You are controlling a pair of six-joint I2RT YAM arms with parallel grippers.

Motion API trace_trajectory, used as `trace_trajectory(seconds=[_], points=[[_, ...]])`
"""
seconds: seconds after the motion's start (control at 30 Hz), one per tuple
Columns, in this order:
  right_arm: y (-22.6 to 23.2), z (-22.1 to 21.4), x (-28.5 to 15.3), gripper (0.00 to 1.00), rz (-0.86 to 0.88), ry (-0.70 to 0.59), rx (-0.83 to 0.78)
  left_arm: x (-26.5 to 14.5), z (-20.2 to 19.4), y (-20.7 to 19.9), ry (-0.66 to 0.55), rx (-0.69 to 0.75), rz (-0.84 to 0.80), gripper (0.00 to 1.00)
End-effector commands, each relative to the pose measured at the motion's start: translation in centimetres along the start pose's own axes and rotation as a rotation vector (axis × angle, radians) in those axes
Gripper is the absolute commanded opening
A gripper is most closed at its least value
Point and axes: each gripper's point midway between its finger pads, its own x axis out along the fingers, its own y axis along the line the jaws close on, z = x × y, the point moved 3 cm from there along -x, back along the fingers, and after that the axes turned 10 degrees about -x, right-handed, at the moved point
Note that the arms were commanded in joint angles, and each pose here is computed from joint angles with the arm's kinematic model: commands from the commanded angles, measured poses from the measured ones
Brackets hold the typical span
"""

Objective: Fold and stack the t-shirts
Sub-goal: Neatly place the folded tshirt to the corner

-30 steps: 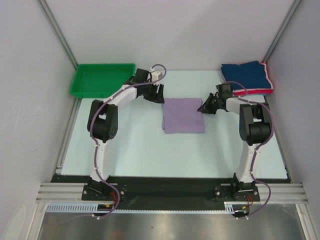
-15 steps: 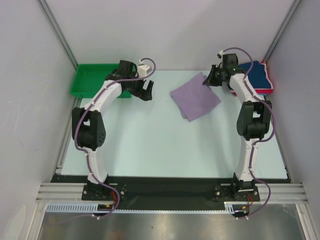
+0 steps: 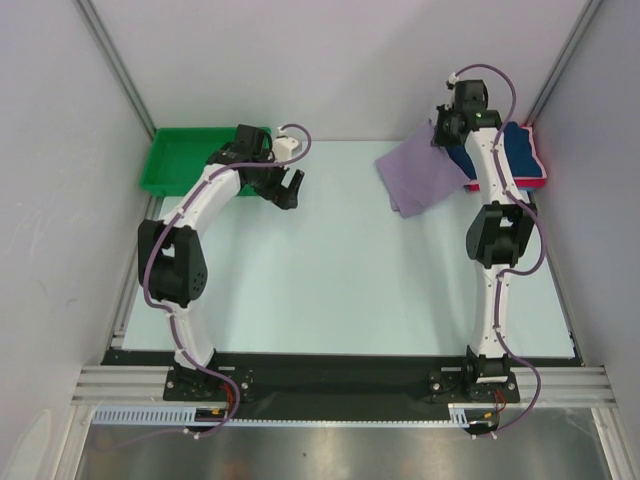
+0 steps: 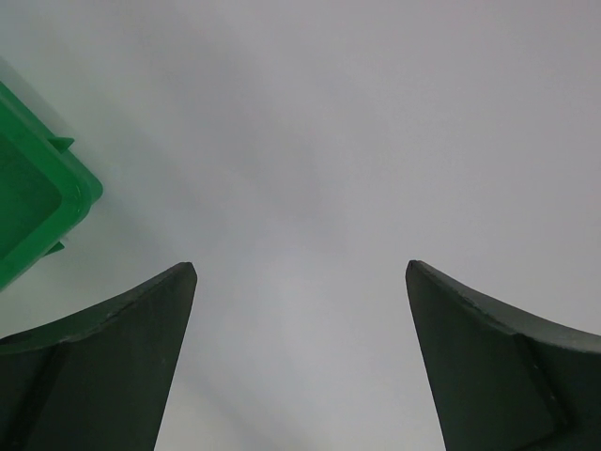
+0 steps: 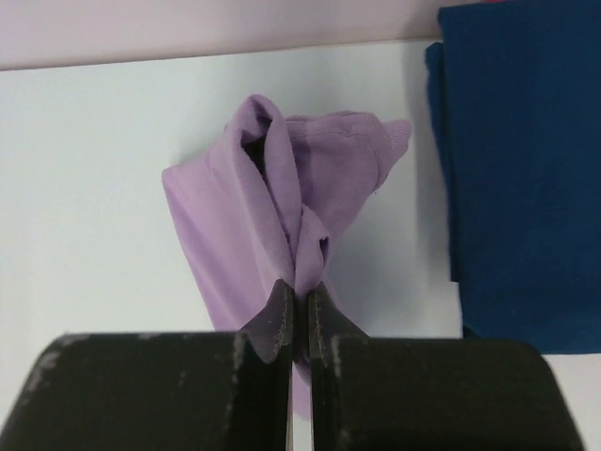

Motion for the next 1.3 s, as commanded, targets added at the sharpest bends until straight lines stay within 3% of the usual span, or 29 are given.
trace_trajectory(seconds=[0.0,0.4,0.6,0.77,1.03,1.27], points=[[-2.0,3.2,-2.3,0.00,-0.104,-0.096,-0.075,-1.9,1.1,0.2,-0.044,0.044,0.035,1.00],[-5.4,9.2,-6.3,0.00,-0.271,-0.301,-0.203,-2.1,0.7,0.2,-0.026,0.049,0.041,1.00],[-8.1,9.9,-6.4,0.00,-0.311,-0.333,-0.208,-2.3,0.2,0.6,0.004,0.057,0.068,1.00],[-8.1,11.8,-8.9,0.00,-0.294,-0.407,-0.207,-1.9,0.0,0.9,0.021,0.059,0.078,1.00],[-10.1,11.4,-10.1,0.00,-0.346,-0.382,-0.228,-1.3,0.4,1.5,0.032,0.055,0.089,1.00],[-10.6,13.2,-13.2,0.00,-0.320,-0.465,-0.197,-0.9,-0.2,1.5,0.051,0.046,0.088,1.00]])
